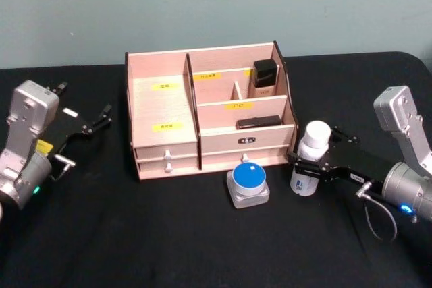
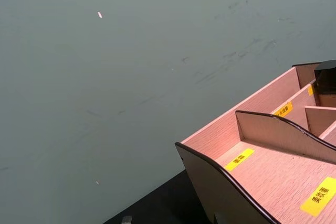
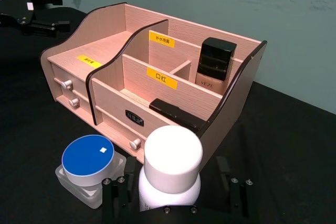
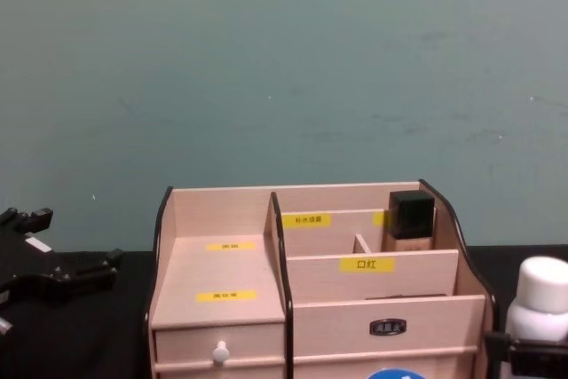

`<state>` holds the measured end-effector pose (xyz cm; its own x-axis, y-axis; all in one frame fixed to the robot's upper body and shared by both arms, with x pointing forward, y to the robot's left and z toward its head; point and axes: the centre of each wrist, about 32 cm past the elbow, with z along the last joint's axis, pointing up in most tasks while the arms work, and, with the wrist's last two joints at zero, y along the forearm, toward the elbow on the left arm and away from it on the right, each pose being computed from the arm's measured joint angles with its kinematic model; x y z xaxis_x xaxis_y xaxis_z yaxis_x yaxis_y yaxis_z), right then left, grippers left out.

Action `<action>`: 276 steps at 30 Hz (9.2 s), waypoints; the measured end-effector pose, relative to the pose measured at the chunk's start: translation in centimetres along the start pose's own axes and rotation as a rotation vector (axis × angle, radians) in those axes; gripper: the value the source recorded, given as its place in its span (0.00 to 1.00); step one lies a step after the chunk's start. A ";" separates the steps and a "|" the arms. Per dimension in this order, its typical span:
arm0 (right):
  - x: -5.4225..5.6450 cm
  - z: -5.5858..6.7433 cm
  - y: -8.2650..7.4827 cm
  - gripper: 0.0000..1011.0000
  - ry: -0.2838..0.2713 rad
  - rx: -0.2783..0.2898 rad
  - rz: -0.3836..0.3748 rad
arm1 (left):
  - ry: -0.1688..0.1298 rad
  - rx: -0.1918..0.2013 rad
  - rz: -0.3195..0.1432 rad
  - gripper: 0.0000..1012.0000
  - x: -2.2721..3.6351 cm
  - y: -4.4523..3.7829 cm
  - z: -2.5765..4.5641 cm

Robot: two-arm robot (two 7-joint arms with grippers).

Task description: Pick up the facial cleanser and watermelon frost from the table and place them into the tiered storage box.

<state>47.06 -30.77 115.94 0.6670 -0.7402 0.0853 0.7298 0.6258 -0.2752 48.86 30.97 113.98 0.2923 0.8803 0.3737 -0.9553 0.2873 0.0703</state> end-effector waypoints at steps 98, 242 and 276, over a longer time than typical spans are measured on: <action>-2.5 14.0 13.1 0.60 -0.098 0.136 0.026 | 0.000 0.000 0.000 1.00 0.00 0.00 0.00; -4.5 9.8 2.4 0.99 -0.013 -0.141 0.097 | 0.000 0.000 0.000 1.00 0.00 0.00 0.00; -7.5 5.8 3.5 0.99 0.029 -0.297 0.061 | 0.000 0.000 0.000 1.00 0.00 0.00 0.00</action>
<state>45.44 -21.59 119.89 0.7008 -0.7125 0.0338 0.6096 0.5737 -0.5470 48.86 30.97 113.98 0.2922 0.8803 0.3738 -0.9553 0.2873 0.0702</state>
